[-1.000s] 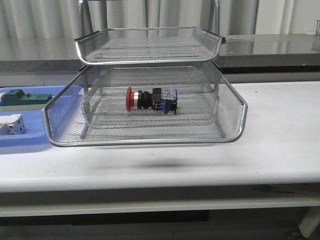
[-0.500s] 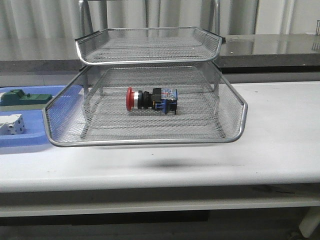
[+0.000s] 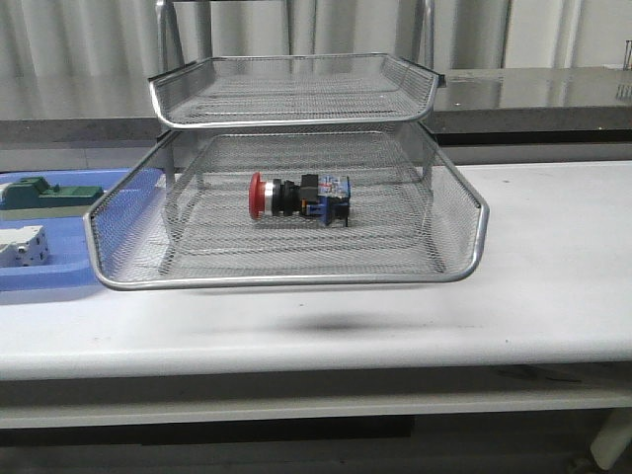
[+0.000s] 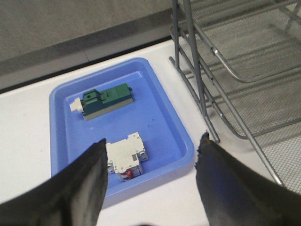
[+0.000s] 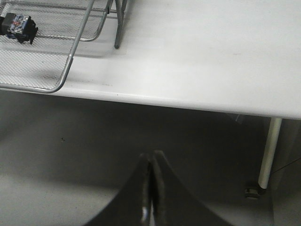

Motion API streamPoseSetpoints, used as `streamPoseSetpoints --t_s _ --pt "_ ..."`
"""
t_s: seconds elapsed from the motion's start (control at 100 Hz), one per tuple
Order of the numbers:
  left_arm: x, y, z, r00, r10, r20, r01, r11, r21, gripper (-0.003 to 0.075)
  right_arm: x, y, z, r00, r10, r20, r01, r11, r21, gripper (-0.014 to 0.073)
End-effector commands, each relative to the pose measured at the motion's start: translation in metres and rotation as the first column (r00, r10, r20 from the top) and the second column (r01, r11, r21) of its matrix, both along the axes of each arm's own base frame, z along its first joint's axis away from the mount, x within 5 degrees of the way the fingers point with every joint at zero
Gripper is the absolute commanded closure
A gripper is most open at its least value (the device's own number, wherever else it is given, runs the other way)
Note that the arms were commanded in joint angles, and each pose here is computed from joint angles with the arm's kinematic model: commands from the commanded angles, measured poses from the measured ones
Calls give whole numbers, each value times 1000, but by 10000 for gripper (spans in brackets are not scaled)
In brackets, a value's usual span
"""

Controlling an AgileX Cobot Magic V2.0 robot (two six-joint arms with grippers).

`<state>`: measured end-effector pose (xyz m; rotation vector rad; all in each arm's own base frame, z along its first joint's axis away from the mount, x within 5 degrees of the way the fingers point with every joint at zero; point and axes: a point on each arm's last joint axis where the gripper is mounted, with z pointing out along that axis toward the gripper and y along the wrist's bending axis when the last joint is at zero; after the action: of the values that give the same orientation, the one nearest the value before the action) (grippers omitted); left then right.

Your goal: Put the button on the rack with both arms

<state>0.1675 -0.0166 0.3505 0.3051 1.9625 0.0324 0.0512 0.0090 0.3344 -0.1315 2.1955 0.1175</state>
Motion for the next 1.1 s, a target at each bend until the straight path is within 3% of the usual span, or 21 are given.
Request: streamPoseSetpoints --t_s 0.0,0.28,0.69,1.01,1.09 --pt "-15 3 7 979 34 203 -24 998 -52 312 3 -1 13 997 -9 81 9 1000 1 664" --pt "-62 7 -24 934 77 348 -28 989 -144 312 3 -1 13 997 -9 81 9 1000 1 664" --pt "-109 10 -45 866 88 493 -4 986 -169 312 3 -1 13 997 -9 81 9 1000 1 664" --pt "-112 10 -53 862 89 499 -3 985 -170 316 3 -1 13 997 -9 81 9 1000 1 664" --pt "-112 10 -53 862 89 499 -3 985 -170 358 3 -1 13 997 -9 81 9 1000 1 664"
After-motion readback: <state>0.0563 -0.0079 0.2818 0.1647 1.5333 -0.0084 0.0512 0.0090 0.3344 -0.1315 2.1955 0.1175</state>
